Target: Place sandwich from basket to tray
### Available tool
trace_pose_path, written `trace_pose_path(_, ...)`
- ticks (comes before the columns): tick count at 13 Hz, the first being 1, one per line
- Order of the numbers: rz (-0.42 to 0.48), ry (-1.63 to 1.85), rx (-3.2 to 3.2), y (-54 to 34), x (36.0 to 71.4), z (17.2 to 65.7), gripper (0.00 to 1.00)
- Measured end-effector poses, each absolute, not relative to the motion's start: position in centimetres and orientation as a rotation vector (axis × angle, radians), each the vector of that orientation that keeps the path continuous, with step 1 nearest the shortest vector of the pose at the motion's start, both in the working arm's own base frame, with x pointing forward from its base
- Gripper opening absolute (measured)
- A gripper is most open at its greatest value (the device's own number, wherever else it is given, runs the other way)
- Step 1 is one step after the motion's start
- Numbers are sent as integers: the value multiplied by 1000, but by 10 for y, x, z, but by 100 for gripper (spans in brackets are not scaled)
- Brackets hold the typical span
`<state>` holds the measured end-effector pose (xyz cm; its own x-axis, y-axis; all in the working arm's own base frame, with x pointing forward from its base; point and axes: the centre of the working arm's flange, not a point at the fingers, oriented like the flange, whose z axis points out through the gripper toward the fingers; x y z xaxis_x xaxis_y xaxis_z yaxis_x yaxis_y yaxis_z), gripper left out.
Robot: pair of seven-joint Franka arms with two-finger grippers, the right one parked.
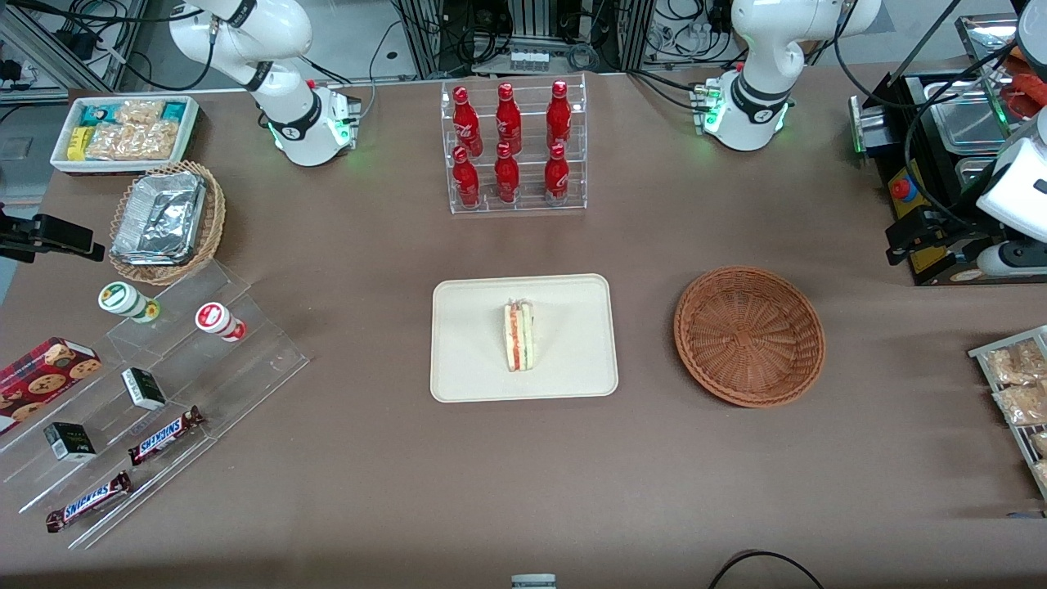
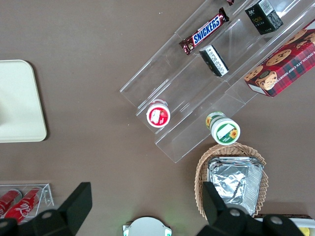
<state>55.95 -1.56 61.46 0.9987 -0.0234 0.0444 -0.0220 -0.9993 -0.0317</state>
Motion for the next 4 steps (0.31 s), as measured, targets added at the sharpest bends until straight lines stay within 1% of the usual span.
trace_pose_path(4, -47, 105, -3107, -13, 556, 624, 100)
